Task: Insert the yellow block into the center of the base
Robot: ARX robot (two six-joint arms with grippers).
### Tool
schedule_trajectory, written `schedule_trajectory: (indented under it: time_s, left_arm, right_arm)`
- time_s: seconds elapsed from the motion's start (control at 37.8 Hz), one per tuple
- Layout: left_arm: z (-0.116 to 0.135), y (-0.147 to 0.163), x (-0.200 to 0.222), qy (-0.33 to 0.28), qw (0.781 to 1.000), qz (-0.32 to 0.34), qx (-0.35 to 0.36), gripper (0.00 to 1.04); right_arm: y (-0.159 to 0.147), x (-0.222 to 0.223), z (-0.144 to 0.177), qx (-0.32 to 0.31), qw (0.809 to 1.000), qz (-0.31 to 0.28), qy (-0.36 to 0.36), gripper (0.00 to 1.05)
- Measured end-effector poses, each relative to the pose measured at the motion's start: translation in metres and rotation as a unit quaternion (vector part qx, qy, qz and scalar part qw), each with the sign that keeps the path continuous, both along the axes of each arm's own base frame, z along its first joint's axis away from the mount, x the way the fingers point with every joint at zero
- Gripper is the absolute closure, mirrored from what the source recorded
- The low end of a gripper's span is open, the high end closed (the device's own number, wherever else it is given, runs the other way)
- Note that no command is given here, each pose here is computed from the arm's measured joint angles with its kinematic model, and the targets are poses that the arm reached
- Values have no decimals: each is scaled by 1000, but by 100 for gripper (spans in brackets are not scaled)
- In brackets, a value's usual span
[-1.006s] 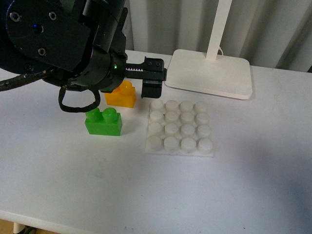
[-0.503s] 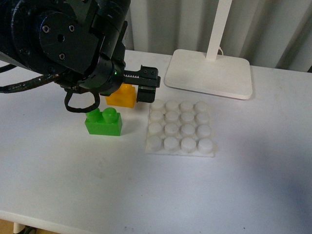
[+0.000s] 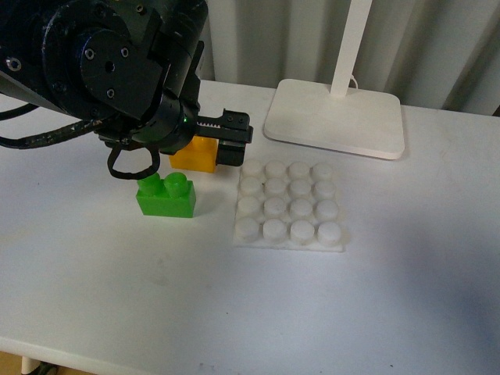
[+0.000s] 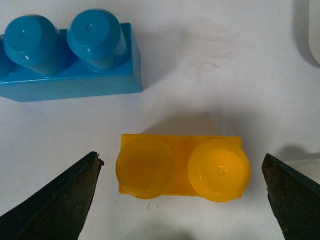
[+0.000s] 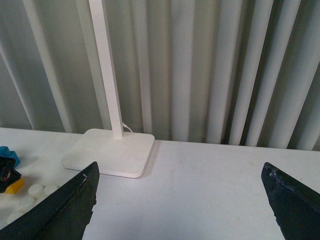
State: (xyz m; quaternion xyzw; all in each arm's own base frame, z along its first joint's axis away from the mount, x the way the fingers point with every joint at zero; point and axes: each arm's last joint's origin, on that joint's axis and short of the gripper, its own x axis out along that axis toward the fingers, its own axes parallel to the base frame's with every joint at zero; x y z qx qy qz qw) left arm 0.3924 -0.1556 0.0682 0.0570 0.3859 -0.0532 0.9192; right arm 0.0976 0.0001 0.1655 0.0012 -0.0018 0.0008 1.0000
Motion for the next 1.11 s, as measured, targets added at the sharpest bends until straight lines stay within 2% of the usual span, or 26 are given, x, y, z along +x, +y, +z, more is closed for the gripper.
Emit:
schedule_trajectory:
  time_s: [0.42, 0.5, 0.66, 0.71, 0.95, 1.11]
  left_arm:
    - [-8, -1, 4, 6, 1000, 2, 7, 6]
    - [-8, -1, 5, 6, 1000, 2, 7, 13]
    - [-8, -1, 5, 7, 1000, 4, 8, 34]
    - [-8, -1, 5, 6, 1000, 4, 9, 38]
    - [-5, -2, 0, -7, 1000, 14, 21, 39]
    - [21, -6, -10, -34, 999, 26, 21, 39]
  right_arm:
    - [0, 0, 0, 0, 1000, 0, 0, 9]
    - [0, 0, 0, 0, 1000, 0, 0, 9]
    - [0, 0, 0, 0, 1000, 0, 0, 9]
    - [0, 0, 0, 0, 1000, 0, 0, 9]
    - [0, 0, 0, 0, 1000, 0, 0, 9]
    - [0, 0, 0, 0, 1000, 0, 0, 9]
